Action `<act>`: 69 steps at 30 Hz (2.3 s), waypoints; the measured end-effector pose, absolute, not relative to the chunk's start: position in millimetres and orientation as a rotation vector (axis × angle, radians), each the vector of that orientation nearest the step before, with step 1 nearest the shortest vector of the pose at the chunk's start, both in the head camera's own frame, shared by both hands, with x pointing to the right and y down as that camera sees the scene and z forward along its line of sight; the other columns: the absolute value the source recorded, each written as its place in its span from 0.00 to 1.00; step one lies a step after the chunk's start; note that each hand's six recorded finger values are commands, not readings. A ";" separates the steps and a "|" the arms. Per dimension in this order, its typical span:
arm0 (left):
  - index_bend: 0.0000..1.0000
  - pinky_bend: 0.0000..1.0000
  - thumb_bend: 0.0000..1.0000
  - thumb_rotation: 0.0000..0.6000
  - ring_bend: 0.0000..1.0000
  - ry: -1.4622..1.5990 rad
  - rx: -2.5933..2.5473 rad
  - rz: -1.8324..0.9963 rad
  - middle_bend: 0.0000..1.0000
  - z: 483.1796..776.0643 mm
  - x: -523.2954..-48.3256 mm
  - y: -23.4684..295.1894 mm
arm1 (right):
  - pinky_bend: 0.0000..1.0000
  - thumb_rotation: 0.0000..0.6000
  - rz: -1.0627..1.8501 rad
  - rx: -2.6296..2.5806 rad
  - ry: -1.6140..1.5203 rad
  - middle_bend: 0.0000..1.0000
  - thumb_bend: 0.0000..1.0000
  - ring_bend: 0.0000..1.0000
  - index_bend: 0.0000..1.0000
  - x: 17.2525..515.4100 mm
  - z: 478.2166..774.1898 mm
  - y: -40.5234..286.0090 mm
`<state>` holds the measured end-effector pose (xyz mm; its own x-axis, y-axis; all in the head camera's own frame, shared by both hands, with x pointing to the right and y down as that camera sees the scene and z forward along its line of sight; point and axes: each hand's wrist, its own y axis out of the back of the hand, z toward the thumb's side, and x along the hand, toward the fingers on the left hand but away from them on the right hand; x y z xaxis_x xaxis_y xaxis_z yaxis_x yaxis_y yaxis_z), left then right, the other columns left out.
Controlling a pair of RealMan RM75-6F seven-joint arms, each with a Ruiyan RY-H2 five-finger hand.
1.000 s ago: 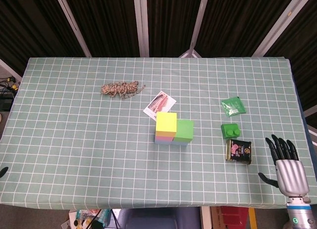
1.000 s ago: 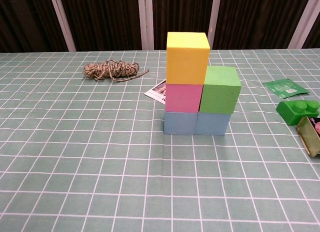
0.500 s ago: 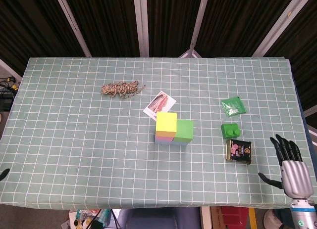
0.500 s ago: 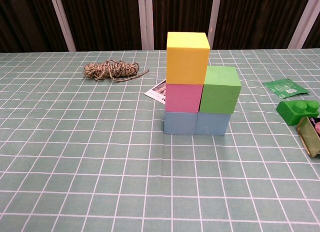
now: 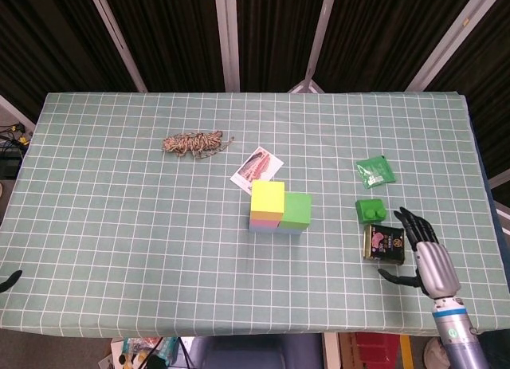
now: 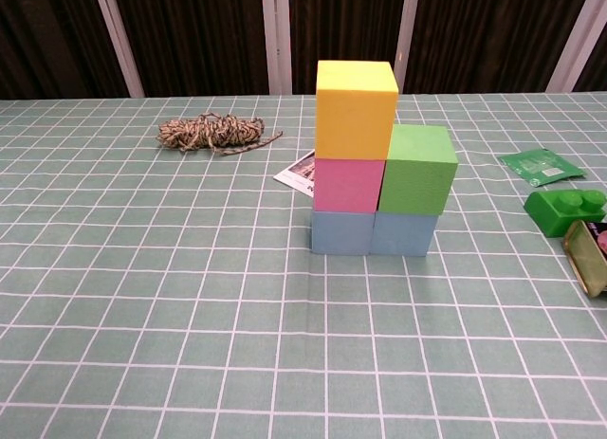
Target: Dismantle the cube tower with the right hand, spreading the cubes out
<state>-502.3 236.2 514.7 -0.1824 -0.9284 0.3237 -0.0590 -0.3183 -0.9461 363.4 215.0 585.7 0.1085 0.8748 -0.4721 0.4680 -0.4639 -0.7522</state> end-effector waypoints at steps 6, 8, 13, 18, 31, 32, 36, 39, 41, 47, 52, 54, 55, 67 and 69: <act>0.20 0.08 0.18 1.00 0.00 1.207 -1.372 -1.591 0.00 514.2 -503.0 236.9 | 0.00 1.00 1.325 -1.999 -1.274 0.00 0.09 0.00 0.03 337.4 592.8 208.9; 0.20 0.08 0.18 1.00 0.00 1.211 -1.371 -1.592 0.00 513.5 -503.8 237.0 | 0.00 1.00 1.332 -2.003 -1.257 0.00 0.09 0.00 0.03 327.4 595.5 207.5; 0.20 0.08 0.18 1.00 0.00 1.223 -1.364 -1.597 0.00 512.3 -506.2 236.6 | 0.00 1.00 1.373 -2.040 -1.225 0.00 0.09 0.00 0.03 297.5 609.3 205.0; 0.20 0.08 0.18 1.00 0.00 1.205 -1.371 -1.599 0.00 514.8 -503.0 236.9 | 0.00 1.00 1.405 -2.094 -1.180 0.00 0.09 0.00 0.03 265.2 625.8 201.8; 0.20 0.08 0.18 1.00 0.00 1.233 -1.357 -1.603 0.00 512.0 -507.5 235.9 | 0.00 1.00 1.515 -2.111 -1.199 0.00 0.09 0.00 0.03 213.8 666.6 183.7; 0.20 0.08 0.18 1.00 0.00 1.241 -1.353 -1.603 0.00 510.9 -508.7 235.8 | 0.00 1.00 1.526 -2.106 -1.201 0.00 0.09 0.00 0.03 212.1 669.8 182.1; 0.20 0.08 0.18 1.00 0.00 1.261 -1.341 -1.603 0.00 508.0 -512.2 235.7 | 0.00 1.00 1.564 -2.091 -1.213 0.00 0.09 0.00 0.03 204.4 682.5 175.1; 0.20 0.08 0.18 1.00 0.00 1.269 -1.336 -1.603 0.00 506.9 -513.4 235.7 | 0.00 1.00 1.580 -2.082 -1.218 0.00 0.09 0.01 0.03 200.9 689.5 172.6; 0.20 0.08 0.18 1.00 0.00 1.271 -1.334 -1.603 0.00 506.4 -513.7 235.9 | 0.00 1.00 1.586 -2.079 -1.222 0.00 0.09 0.02 0.03 198.6 693.4 171.1; 0.20 0.08 0.18 1.00 0.00 1.279 -1.329 -1.601 0.00 505.1 -514.8 235.7 | 0.00 1.00 1.583 -2.073 -1.294 0.04 0.09 0.15 0.03 194.2 704.0 165.1; 0.20 0.08 0.18 1.00 0.00 1.294 -1.321 -1.596 0.00 503.8 -516.7 235.3 | 0.00 1.00 1.525 -2.062 -1.418 0.13 0.09 0.25 0.07 191.5 708.2 159.0; 0.20 0.08 0.18 1.00 0.00 1.300 -1.319 -1.597 0.00 503.3 -517.2 235.3 | 0.00 1.00 1.504 -2.056 -1.449 0.18 0.09 0.30 0.08 190.2 709.3 157.2; 0.20 0.08 0.18 1.00 0.00 1.301 -1.319 -1.597 0.00 503.2 -517.3 235.4 | 0.00 1.00 1.497 -2.054 -1.460 0.20 0.09 0.33 0.09 189.9 709.6 156.7; 0.20 0.08 0.18 1.00 0.00 1.304 -1.323 -1.598 0.00 503.0 -517.2 235.8 | 0.01 1.00 1.460 -2.029 -1.502 0.41 0.13 0.53 0.10 183.8 711.7 157.9; 0.20 0.08 0.18 1.00 0.00 1.306 -1.321 -1.598 0.00 502.6 -517.7 235.8 | 0.03 1.00 1.458 -2.026 -1.502 0.45 0.14 0.57 0.11 183.2 712.4 158.5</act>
